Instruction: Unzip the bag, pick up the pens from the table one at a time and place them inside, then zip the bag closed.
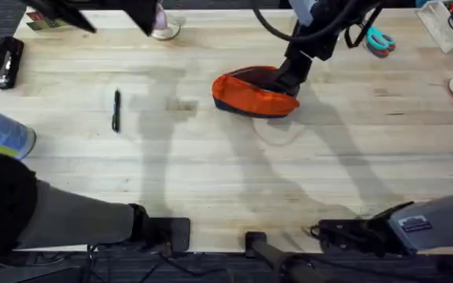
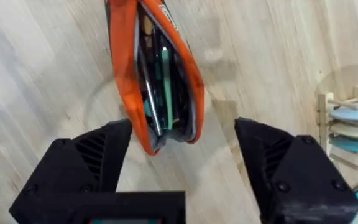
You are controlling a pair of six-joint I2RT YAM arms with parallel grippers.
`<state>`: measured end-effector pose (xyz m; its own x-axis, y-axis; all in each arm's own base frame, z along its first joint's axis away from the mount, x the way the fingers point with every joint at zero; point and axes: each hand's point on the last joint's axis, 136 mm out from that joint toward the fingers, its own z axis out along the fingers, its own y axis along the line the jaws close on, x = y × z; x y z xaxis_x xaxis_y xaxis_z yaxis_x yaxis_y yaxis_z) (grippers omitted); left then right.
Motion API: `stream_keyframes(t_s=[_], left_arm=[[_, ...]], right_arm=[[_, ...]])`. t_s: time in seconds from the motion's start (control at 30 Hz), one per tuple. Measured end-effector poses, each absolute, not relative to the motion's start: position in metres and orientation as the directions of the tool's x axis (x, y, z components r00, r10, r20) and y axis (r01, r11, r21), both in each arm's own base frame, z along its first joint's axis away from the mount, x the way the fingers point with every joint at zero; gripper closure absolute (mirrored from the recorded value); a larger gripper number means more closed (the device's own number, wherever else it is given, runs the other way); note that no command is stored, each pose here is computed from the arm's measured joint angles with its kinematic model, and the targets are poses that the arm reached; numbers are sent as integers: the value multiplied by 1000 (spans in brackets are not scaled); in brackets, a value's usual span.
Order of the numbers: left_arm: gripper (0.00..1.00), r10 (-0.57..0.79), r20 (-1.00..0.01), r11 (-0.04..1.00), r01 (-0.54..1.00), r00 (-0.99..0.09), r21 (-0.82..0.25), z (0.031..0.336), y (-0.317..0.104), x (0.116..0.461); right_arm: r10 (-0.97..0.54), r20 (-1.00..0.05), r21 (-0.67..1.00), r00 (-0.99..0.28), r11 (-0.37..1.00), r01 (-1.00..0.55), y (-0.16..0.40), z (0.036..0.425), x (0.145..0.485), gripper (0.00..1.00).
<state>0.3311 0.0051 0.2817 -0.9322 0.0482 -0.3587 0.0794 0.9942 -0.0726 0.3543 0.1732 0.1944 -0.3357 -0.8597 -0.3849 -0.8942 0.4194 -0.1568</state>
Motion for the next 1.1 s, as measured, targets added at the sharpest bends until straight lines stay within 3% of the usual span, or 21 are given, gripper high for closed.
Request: stream_keyframes(t_s=[0.4,0.9,1.1], left_arm=[[8,-184,-362,982,-184,-914,-35,282,73,326],[8,-169,-385,984,-174,-907,-23,283,78,333],[8,-161,-335,985,-171,-928,0,261,86,347]], right_arm=[[-858,-383,-154,-342,425,-892,172,194,354,4],[-857,-384,-153,-345,427,-891,172,194,354,3],[-856,-384,-153,-345,428,-891,172,195,354,3]])
